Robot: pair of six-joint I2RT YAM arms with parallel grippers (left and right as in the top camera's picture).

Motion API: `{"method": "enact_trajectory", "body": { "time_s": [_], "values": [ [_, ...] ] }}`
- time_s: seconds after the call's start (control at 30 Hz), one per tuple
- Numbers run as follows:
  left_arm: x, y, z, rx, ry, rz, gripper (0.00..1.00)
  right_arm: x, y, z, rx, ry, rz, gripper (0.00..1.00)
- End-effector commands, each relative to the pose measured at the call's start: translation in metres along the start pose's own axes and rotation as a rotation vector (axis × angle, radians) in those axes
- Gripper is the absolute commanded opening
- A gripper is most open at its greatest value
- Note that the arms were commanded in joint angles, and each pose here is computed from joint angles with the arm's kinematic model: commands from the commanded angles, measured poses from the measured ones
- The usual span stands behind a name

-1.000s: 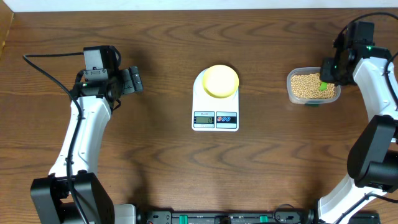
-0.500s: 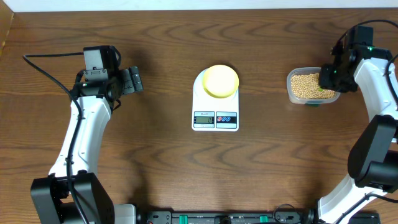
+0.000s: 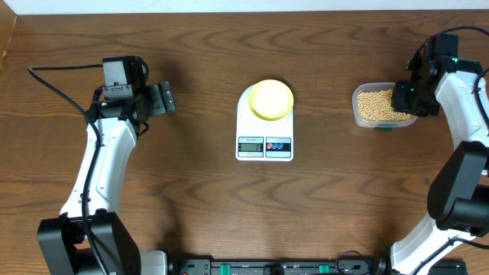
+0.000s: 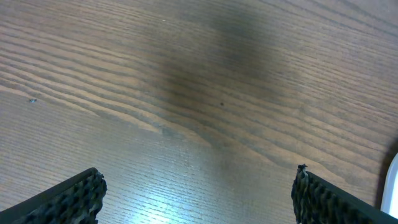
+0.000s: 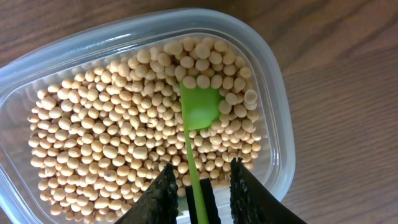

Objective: Scoop item into bowl and weigh 50g on scale
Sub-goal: 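Dig the green scoop into the soybeans with the right gripper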

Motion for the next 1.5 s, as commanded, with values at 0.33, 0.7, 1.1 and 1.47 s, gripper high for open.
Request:
{"method": "enact_trajectory", "body": {
  "time_s": [0.33,0.7,1.1,1.47],
  "values": [
    [-0.003,0.003,-0.004,0.018,0.014,0.008,0.98,0.017,0.002,-0.002,0.026,-0.070,-0.008,0.24],
    [-0.003,0.003,-0.004,0.018,0.014,0.008,0.98,0.011,0.000,-0.013,0.017,-0.065,-0.008,0.18],
    [-0.003,0.003,-0.004,0.018,0.014,0.008,0.98,0.010,0.001,-0.013,0.017,-0.059,-0.007,0.01],
    [-0.003,0.003,-0.004,0.018,0.014,0.008,0.98,0.011,0.004,-0.008,0.236,-0.041,-0.054,0.01]
  ]
}}
Point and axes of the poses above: each gripper's point midway between its finger pads, its own z axis back along the fingers, its own y axis along the line the jaws close on, x = y × z, the point moved 2 cm from there along z, back along the fingers, and after that the axes turned 4 degrees about -z, right-handed, at the moved point
